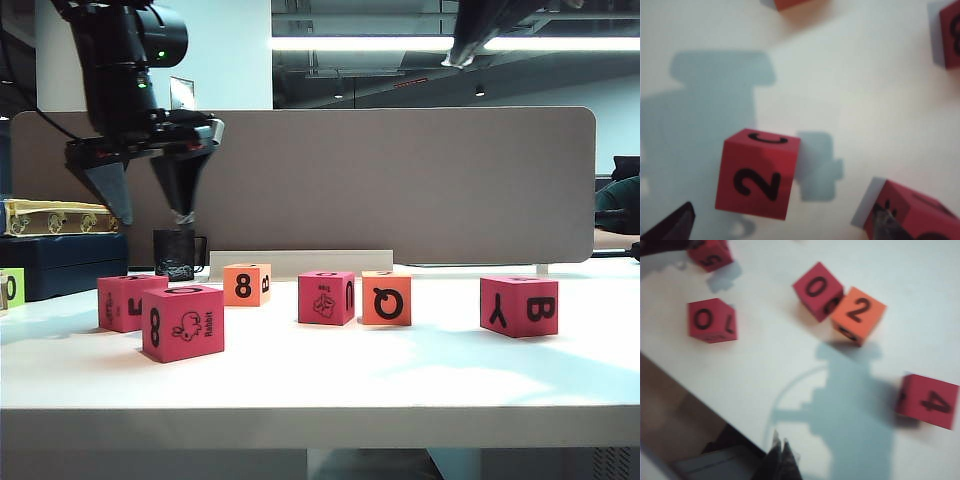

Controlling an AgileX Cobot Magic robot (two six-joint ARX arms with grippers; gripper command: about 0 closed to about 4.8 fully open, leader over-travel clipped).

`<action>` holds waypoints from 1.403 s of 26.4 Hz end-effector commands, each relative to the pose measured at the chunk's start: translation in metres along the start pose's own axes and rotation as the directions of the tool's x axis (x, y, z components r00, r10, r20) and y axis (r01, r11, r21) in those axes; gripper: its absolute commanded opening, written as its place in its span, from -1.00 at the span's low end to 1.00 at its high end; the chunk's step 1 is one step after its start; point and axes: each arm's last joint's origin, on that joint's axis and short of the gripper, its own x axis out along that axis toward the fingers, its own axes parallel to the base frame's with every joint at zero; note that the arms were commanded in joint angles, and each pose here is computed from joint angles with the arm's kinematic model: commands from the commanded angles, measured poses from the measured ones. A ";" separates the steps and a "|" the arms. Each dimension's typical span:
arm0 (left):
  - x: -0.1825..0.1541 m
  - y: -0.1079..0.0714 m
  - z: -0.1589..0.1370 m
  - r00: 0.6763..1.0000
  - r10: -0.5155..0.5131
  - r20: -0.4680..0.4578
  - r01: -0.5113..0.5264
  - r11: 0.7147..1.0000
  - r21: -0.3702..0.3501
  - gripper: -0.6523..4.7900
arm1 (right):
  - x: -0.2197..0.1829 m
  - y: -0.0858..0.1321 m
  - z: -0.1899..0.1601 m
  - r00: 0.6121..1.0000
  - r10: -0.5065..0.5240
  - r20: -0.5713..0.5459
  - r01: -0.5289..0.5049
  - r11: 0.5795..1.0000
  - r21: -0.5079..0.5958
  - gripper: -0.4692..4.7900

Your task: Select the appropriate blocks from the scattered letter blocks on the table and arrange them in a row to spell out "2024".

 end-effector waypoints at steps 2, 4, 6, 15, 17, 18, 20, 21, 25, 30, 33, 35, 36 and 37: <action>-0.003 0.004 -0.003 1.000 -0.013 -0.015 0.014 0.997 0.079 1.00 | -0.002 0.006 0.002 0.991 0.134 0.020 -0.134 0.991 -0.010 -0.83; -0.002 0.005 -0.003 1.000 -0.011 -0.015 0.013 0.993 0.121 1.00 | -0.001 0.011 0.001 0.988 0.151 0.012 -0.150 0.988 -0.024 -0.83; -0.003 0.007 -0.003 1.000 -0.010 -0.011 0.011 0.990 0.143 1.00 | 0.000 0.017 0.001 0.987 0.162 0.005 -0.161 0.986 -0.038 -0.83; 0.029 0.022 -0.006 0.996 -0.018 -0.089 0.028 0.993 0.117 1.00 | 0.006 0.050 -0.002 0.973 0.227 -0.039 -0.230 0.965 -0.125 -0.83; 0.038 0.024 -0.007 0.994 -0.019 -0.109 0.032 0.993 0.115 1.00 | 0.007 0.053 -0.003 0.973 0.228 -0.043 -0.231 0.963 -0.135 -0.83; 0.046 0.029 -0.008 0.992 -0.025 -0.125 0.037 0.994 0.100 1.00 | 0.007 0.057 -0.003 0.976 0.215 -0.046 -0.219 0.965 -0.145 -0.83; 0.057 0.030 -0.009 0.988 -0.031 -0.150 0.046 0.994 0.097 1.00 | 0.008 0.058 -0.004 0.979 0.199 -0.046 -0.204 0.967 -0.151 -0.83; 0.060 0.031 -0.009 0.988 -0.032 -0.154 0.047 0.994 0.094 1.00 | 0.008 0.058 -0.004 0.980 0.195 -0.046 -0.200 0.968 -0.151 -0.83; 0.076 0.032 -0.009 0.984 -0.036 -0.175 0.053 0.994 0.092 0.55 | 0.008 0.058 -0.004 0.980 0.191 -0.046 -0.196 0.969 -0.151 -0.83; 0.081 0.033 -0.008 0.986 -0.032 -0.163 0.048 0.995 0.093 0.20 | 0.008 0.058 -0.004 0.981 0.189 -0.044 -0.194 0.969 -0.152 -0.83; 0.080 0.033 -0.007 0.988 -0.029 -0.154 0.044 0.995 0.094 0.00 | 0.008 0.058 -0.003 0.981 0.189 -0.040 -0.193 0.969 -0.153 -0.83; 0.080 0.033 -0.006 0.988 -0.029 -0.153 0.044 0.995 0.094 -0.01 | 0.008 0.058 -0.003 0.981 0.189 -0.037 -0.192 0.969 -0.154 -0.83; 0.080 0.033 -0.006 0.988 -0.029 -0.153 0.044 0.994 0.095 -0.01 | 0.008 0.058 -0.003 0.981 0.188 -0.036 -0.192 0.969 -0.155 -0.83; 0.080 0.030 -0.005 0.988 -0.032 -0.152 0.048 0.993 0.103 -0.01 | 0.008 0.058 -0.003 0.982 0.184 -0.035 -0.187 0.970 -0.155 -0.83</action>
